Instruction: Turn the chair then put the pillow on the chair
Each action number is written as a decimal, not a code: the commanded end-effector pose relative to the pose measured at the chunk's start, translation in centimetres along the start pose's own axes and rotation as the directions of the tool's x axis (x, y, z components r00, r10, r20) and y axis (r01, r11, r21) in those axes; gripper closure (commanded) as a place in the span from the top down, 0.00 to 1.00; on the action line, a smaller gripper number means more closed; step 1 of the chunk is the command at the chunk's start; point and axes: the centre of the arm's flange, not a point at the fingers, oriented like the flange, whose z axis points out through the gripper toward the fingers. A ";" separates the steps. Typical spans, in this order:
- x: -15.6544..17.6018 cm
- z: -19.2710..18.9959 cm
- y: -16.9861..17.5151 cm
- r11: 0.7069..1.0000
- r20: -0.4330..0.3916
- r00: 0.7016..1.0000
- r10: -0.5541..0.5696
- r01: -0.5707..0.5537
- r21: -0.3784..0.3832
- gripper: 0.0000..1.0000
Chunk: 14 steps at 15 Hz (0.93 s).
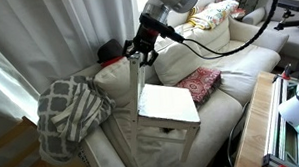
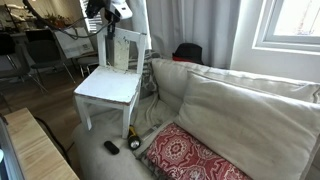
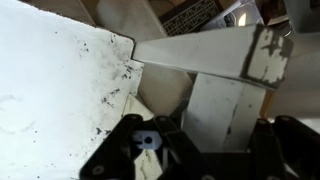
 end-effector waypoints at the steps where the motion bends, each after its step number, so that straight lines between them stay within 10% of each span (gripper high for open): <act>1: -3.2 -6.1 -3.8 0.997 0.002 0.997 -0.074 0.074 0.039 0.06; 14: -0.6 -8.1 -6.8 0.962 -0.104 0.960 -0.261 0.251 -0.105 0.06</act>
